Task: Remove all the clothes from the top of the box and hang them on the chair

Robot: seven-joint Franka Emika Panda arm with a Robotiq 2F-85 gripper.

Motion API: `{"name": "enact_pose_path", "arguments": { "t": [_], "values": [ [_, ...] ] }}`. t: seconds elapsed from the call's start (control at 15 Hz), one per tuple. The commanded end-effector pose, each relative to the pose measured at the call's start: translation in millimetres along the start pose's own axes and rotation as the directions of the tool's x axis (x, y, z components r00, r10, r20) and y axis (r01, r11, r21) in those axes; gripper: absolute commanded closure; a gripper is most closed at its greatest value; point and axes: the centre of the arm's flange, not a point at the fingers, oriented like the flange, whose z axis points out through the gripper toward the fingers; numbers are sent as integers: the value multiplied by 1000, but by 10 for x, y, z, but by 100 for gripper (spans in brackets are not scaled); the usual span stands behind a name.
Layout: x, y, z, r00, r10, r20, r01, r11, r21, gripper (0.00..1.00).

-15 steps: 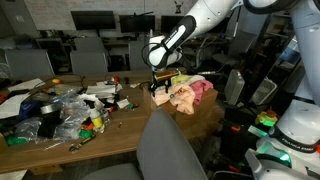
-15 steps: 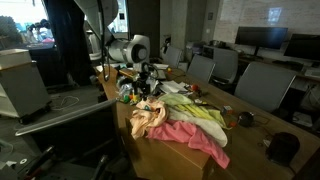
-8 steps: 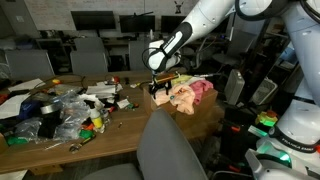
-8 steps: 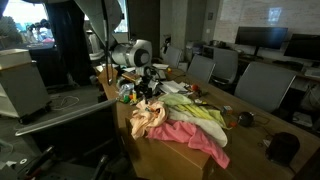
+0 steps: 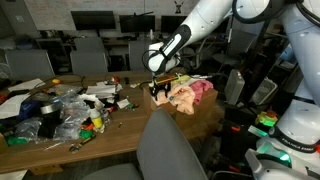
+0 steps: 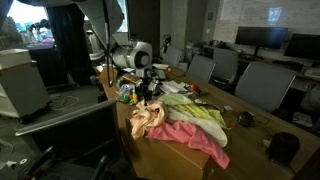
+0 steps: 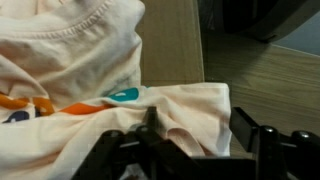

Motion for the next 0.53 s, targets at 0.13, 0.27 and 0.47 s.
{"name": "enact_pose_path", "arguments": {
  "t": [0.13,0.27,0.47],
  "values": [
    [25,-38,-76,1000,6,-2,-6,1000,24,70],
    [1,-30,-109,1000,8,-2,-8,1000,22,86],
    [-104,-18,-249,1000,9,-11,-8,1000,26,100]
  ]
}}
